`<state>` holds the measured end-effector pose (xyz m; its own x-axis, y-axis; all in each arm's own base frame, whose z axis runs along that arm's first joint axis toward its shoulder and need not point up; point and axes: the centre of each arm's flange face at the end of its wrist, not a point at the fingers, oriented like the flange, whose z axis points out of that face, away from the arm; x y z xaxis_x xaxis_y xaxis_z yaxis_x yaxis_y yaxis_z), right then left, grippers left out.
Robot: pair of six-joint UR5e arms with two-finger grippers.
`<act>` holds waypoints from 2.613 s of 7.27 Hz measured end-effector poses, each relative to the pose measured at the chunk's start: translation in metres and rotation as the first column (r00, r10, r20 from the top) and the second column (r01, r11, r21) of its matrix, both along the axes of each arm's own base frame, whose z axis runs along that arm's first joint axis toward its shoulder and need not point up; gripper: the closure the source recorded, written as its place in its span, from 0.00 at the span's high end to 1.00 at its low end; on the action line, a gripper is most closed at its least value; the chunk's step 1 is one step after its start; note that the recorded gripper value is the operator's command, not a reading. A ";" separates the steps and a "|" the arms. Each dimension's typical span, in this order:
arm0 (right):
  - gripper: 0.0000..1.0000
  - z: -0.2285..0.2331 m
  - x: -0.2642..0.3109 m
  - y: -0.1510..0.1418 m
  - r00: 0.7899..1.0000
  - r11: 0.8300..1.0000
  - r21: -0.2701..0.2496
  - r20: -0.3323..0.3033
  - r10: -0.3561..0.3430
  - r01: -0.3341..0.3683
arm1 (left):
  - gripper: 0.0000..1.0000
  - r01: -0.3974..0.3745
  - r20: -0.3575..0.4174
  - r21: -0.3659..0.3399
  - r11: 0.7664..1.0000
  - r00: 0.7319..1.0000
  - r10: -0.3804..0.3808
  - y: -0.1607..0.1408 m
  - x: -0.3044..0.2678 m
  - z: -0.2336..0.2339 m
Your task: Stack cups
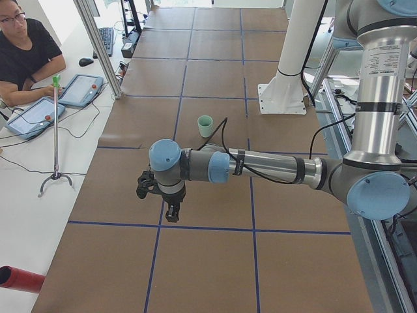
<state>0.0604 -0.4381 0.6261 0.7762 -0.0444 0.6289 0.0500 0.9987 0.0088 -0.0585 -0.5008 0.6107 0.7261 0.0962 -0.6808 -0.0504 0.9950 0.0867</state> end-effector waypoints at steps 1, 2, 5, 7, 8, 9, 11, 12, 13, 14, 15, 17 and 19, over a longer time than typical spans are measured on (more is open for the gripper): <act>1.00 0.000 0.000 0.000 1.000 1.000 0.000 0.000 0.000 0.000 | 1.00 -0.001 0.000 0.003 1.000 1.000 0.001 0.000 0.000 0.000; 1.00 0.000 0.000 0.000 1.000 1.000 0.000 0.000 0.000 0.000 | 1.00 -0.001 -0.001 0.005 1.000 1.000 0.001 0.001 0.000 -0.001; 1.00 0.000 0.000 0.000 1.000 1.000 0.000 0.001 0.000 0.000 | 1.00 0.001 -0.002 -0.008 1.000 1.000 -0.001 0.007 -0.002 0.006; 1.00 0.000 0.000 0.000 1.000 1.000 0.000 0.001 0.000 0.000 | 1.00 0.012 -0.002 -0.019 1.000 1.000 -0.012 0.012 -0.006 0.011; 1.00 0.000 0.000 0.000 1.000 1.000 0.000 0.000 0.000 0.000 | 1.00 0.017 -0.002 -0.018 1.000 1.000 -0.017 0.013 -0.009 0.011; 1.00 0.000 0.000 0.000 1.000 1.000 0.000 0.000 0.000 0.000 | 1.00 0.021 -0.003 -0.018 1.000 1.000 -0.021 0.015 -0.010 0.010; 1.00 0.000 0.000 0.000 1.000 1.000 0.000 0.001 0.000 0.000 | 1.00 0.033 -0.002 -0.009 0.999 0.999 -0.033 0.022 -0.012 0.003; 1.00 0.000 0.000 0.000 1.000 1.000 0.000 0.001 0.000 0.000 | 1.00 0.041 -0.001 -0.003 0.999 0.999 -0.041 0.024 -0.013 0.000; 1.00 0.000 0.000 0.000 1.000 1.000 0.000 0.001 0.000 0.000 | 1.00 0.045 -0.001 0.009 0.999 0.999 -0.045 0.023 -0.013 -0.001; 1.00 0.000 0.000 0.000 1.000 1.000 0.000 0.001 0.000 0.000 | 1.00 0.045 -0.002 0.019 0.999 0.999 -0.045 0.021 -0.013 -0.001; 1.00 0.000 0.000 0.000 1.000 1.000 0.000 0.001 0.000 0.000 | 1.00 0.043 -0.004 0.030 0.999 0.999 -0.043 0.020 -0.012 -0.004; 1.00 0.000 0.000 0.000 1.000 1.000 0.000 0.000 0.000 0.000 | 1.00 0.039 -0.004 0.034 0.999 0.999 -0.038 0.019 -0.012 -0.003; 1.00 0.000 0.000 0.000 1.000 1.000 0.000 0.001 0.000 0.000 | 1.00 0.038 -0.003 0.023 0.999 0.999 -0.038 0.020 -0.012 0.001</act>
<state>0.0603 -0.4381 0.6261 0.7758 -0.0444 0.6294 0.0501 0.9987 0.0087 -0.0704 -0.4805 0.6122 0.7277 0.0846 -0.6807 -0.0128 0.9939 0.1098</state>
